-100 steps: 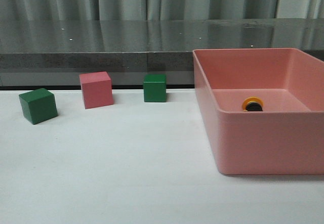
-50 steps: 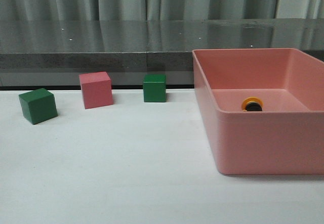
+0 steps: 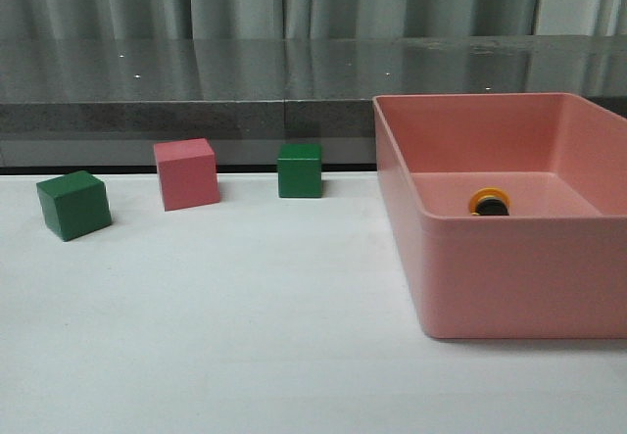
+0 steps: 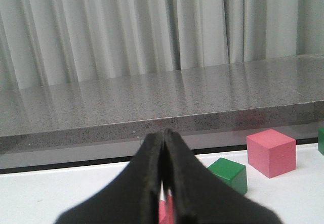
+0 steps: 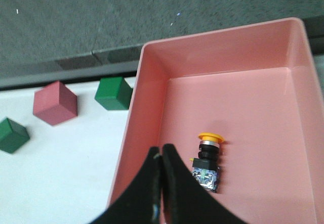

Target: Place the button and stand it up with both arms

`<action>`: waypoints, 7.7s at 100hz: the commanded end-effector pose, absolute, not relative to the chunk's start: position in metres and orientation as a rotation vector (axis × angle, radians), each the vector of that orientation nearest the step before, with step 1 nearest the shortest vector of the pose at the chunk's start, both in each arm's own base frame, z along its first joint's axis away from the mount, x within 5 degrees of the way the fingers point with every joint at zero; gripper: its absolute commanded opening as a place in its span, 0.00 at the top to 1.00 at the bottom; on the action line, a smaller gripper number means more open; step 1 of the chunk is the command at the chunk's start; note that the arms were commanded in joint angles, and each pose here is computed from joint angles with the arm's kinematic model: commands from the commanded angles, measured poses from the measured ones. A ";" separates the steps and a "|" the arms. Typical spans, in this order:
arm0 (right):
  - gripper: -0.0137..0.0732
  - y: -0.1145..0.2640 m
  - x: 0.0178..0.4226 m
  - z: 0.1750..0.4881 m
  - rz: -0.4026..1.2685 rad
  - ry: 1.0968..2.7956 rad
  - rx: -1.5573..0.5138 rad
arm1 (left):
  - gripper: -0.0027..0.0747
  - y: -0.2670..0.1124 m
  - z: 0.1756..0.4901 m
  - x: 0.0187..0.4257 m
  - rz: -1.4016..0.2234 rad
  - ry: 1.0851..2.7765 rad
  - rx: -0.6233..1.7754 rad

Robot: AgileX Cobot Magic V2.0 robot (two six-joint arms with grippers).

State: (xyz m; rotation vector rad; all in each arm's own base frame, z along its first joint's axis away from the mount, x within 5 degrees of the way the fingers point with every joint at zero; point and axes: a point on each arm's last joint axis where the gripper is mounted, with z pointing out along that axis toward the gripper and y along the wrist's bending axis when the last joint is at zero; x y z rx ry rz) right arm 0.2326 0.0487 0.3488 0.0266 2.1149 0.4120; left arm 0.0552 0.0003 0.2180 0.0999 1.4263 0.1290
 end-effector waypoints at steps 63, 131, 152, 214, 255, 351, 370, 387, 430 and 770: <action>0.22 0.079 0.321 0.275 0.311 2.298 -0.184 | 0.99 0.000 0.212 0.054 0.121 1.356 0.093; 0.11 0.081 0.359 0.202 0.207 2.379 -0.235 | 0.99 0.000 0.212 0.054 0.121 1.356 0.093; 0.12 0.082 0.362 0.185 0.202 2.422 -0.236 | 0.99 0.000 0.212 0.054 0.121 1.356 0.093; 0.78 0.092 0.362 0.211 0.303 2.542 -0.329 | 0.99 0.000 0.212 0.054 0.121 1.356 0.093; 0.78 0.156 0.346 0.335 0.360 2.229 -0.831 | 0.99 0.000 0.212 0.054 0.121 1.356 0.093; 0.78 0.323 0.354 0.216 0.203 1.639 -1.890 | 0.99 0.000 0.212 0.054 0.121 1.356 0.093; 0.55 0.323 0.353 0.205 0.224 1.665 -1.927 | 0.99 0.000 0.212 0.054 0.121 1.356 0.093; 0.22 0.323 0.352 0.205 0.231 1.669 -1.937 | 0.99 0.000 0.212 0.054 0.121 1.356 0.093; 0.28 0.311 0.351 0.290 0.349 1.823 -1.720 | 0.99 0.000 0.212 0.054 0.121 1.356 0.093; 0.91 0.007 0.090 0.328 -0.059 1.669 -0.196 | 0.99 -0.007 0.346 0.098 -0.192 1.740 -0.096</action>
